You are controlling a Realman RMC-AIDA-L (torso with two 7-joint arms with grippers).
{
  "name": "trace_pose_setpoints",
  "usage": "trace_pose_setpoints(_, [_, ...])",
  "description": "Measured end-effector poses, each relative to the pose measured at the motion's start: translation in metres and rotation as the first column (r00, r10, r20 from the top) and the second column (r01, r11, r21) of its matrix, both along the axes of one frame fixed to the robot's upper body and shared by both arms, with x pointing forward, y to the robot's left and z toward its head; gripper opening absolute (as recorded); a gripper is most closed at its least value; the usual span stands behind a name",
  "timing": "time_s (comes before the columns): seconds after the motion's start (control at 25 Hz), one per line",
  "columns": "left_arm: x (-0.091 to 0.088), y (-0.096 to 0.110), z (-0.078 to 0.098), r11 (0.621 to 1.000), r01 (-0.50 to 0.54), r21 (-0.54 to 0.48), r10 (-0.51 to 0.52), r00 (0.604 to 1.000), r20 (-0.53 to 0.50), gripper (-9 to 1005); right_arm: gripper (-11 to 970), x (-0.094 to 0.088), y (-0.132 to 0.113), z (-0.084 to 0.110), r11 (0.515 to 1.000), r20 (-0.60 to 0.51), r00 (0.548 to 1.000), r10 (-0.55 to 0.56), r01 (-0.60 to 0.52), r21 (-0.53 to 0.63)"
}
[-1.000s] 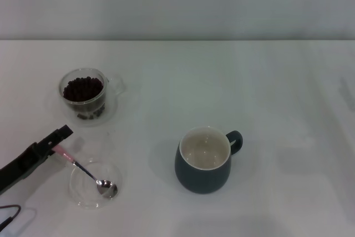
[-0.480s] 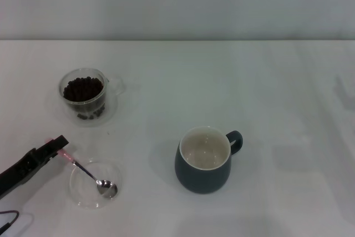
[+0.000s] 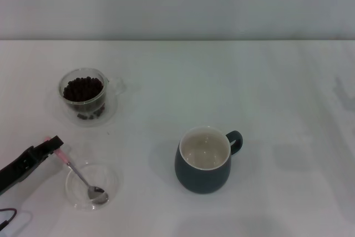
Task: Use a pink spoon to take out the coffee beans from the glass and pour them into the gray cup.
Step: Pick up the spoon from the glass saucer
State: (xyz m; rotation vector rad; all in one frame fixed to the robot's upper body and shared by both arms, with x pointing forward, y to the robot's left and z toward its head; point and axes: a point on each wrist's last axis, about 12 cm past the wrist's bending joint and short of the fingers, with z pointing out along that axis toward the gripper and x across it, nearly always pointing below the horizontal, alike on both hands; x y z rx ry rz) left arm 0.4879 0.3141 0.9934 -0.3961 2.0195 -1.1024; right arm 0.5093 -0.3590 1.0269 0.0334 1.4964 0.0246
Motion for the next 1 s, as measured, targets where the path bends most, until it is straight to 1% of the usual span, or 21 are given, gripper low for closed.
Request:
trace_pose_setpoints(0.04, [0.000, 0.000, 0.000, 1.000, 0.000, 0.001, 0.000, 1.000, 0.002, 152, 876, 0.000, 0.000, 0.000, 1.000, 0.000, 1.000, 0.000, 0.000, 0.000])
trace_pose_setpoints(0.36, [0.002, -0.001, 0.003, 1.000, -0.003, -0.008, 0.003, 1.000, 0.019, 148, 876, 0.001, 0.001, 0.000, 1.000, -0.002, 1.000, 0.001, -0.001, 0.001])
trace_pose_setpoints(0.68, [0.004, -0.003, 0.009, 0.999, 0.020, -0.035, -0.018, 0.998, 0.052, 142, 876, 0.003, 0.000, -0.003, 1.000, -0.033, 0.999, -0.005, 0.005, 0.001])
trace_pose_setpoints(1.0, [0.005, -0.002, 0.015, 0.998, 0.037, -0.045, -0.033, 0.996, 0.087, 137, 875, 0.003, 0.000, -0.003, 1.000, -0.036, 0.999, -0.006, 0.006, 0.001])
